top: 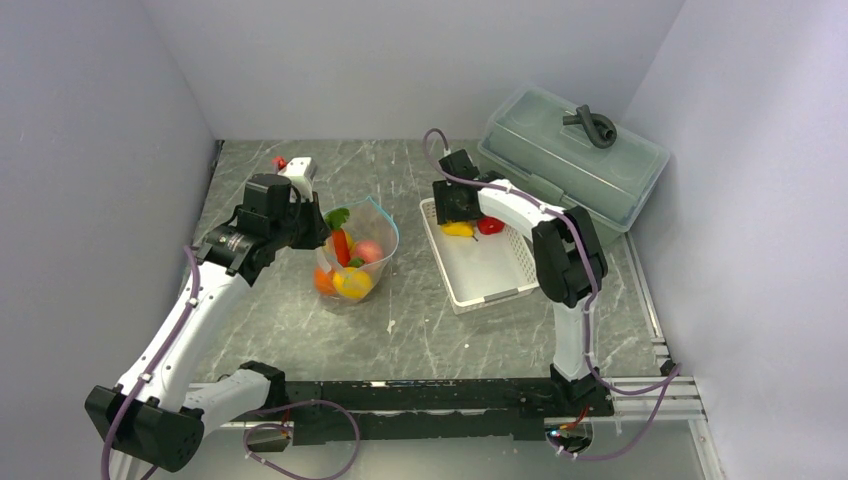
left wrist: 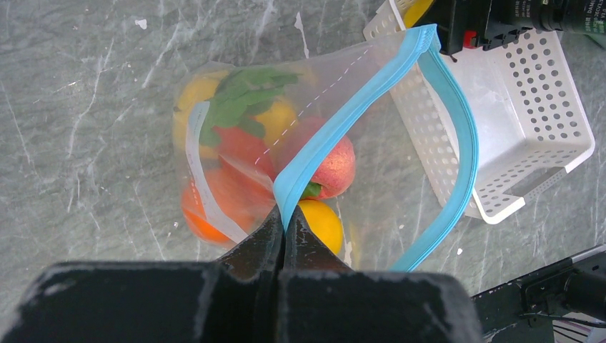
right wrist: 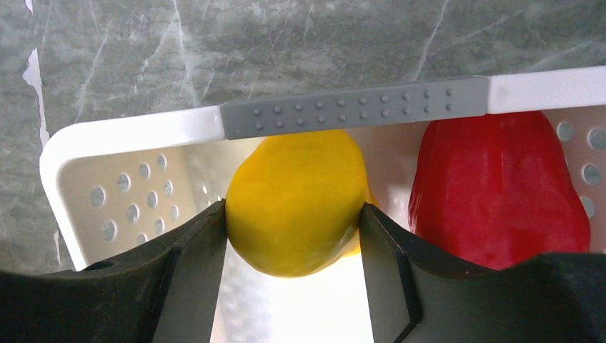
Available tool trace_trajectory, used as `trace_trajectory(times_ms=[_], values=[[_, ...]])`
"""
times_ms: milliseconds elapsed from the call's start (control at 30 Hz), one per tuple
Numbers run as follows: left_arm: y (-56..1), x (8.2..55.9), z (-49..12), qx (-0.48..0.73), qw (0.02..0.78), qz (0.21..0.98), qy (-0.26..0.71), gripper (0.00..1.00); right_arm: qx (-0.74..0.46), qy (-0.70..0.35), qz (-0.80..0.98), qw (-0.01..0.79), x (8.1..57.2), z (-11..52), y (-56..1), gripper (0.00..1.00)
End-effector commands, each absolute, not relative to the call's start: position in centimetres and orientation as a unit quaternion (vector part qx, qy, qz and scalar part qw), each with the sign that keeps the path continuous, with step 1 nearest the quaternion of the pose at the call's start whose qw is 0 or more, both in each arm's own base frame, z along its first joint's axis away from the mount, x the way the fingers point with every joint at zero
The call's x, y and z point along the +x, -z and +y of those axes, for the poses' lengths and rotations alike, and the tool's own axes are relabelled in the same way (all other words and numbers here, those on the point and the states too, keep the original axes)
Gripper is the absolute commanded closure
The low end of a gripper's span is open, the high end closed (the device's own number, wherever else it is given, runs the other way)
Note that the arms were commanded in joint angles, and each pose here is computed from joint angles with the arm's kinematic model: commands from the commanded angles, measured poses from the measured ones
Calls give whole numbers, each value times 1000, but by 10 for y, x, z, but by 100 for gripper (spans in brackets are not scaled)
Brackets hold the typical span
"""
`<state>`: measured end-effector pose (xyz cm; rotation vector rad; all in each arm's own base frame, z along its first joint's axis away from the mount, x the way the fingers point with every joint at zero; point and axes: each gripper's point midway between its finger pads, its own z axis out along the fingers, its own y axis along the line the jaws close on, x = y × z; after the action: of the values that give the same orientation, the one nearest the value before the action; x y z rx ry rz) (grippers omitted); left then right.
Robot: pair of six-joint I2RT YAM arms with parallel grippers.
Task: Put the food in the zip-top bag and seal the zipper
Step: Pick up the fake fruit from the bin, then place the fake fruit in the zipper food storage bag.
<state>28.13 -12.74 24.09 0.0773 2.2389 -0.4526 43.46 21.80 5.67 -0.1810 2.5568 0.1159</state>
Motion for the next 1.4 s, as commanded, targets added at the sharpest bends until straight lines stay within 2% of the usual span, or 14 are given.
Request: trace_trajectory(times_ms=[0,333,900,1100,1367], values=[[-246,287,-130,40,430,883,183,100,-60,-52,949,306,432,214,-84,60],[-246,287,-130,41,429,884,184,100,-66,-91,925,363,407,214,-156,64],[-245,286,-131,43,425,885,186,100,-215,-295,785,500,323,285,-316,63],[-245,285,-133,45,424,884,190,100,-290,-338,712,543,290,303,-349,67],[-246,285,-134,48,424,884,192,100,-397,-384,619,559,253,328,-366,66]])
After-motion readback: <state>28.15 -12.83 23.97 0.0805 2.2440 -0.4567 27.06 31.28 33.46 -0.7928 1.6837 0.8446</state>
